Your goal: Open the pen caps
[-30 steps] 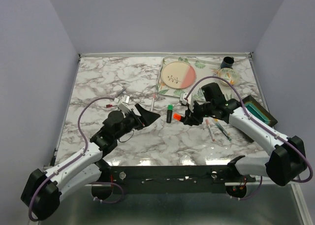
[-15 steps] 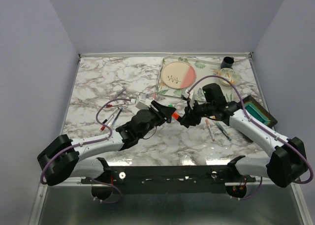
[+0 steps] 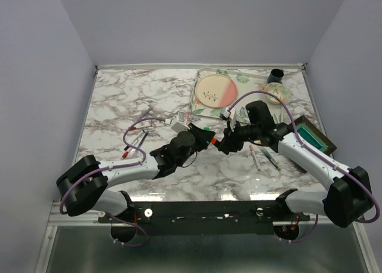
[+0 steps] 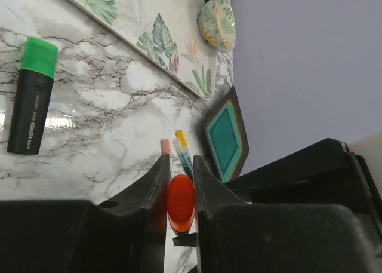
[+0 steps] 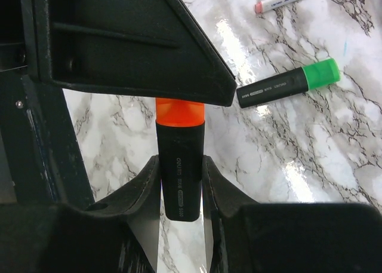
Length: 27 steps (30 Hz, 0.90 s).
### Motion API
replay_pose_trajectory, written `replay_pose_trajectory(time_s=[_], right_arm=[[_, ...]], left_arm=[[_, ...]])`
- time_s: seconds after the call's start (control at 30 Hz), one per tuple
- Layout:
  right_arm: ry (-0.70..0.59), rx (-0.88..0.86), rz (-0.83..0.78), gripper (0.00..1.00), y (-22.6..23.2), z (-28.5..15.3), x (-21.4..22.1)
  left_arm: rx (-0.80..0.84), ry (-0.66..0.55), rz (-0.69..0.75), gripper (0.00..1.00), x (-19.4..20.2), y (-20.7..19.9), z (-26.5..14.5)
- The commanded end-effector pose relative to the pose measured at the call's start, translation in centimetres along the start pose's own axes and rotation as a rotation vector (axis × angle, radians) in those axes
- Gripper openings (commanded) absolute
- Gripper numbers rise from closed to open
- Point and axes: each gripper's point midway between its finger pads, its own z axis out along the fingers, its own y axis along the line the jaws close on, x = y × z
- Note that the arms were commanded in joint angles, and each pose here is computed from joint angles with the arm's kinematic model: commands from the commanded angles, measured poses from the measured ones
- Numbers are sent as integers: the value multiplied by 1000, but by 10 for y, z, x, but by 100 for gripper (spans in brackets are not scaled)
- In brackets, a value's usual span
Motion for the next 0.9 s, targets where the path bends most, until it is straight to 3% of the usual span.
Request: replay_pose_trajectory(time_s=[0.0,0.1,0.17,0.2,0.33,0.43,0.6,0.67,0.73,0.87], right_arm=[[-18,10,-6,1,-1,1,-4],[-3,2,0,1,-1,4,2],[12,-20,2,1,1,6,8],[18,-29,4,1,2,7,9],[36,-60,8,1,7,9,14],[56,-68,7,0,7,12,19],[91,-30,8,1,-1,17,26],[132,96,20,1,-27,21,35],[198,229,20,1,-54,18,45],[287,328,47,1,-79,22,62]], left_arm=[[-2,-32,24,19,-4,-5,2],[-9,-79,29,0,-21,-7,-1],[-51,-139,25,0,-45,6,-6],[-47,-214,-13,0,-79,6,-12],[-71,-348,-97,0,-147,31,-35],[-78,-381,-112,0,-171,41,-47],[-93,-368,-117,0,-172,60,-52],[-118,-337,-95,0,-165,73,-51],[-201,-291,-41,0,-153,97,-49],[-348,-220,1,0,-122,165,-56]])
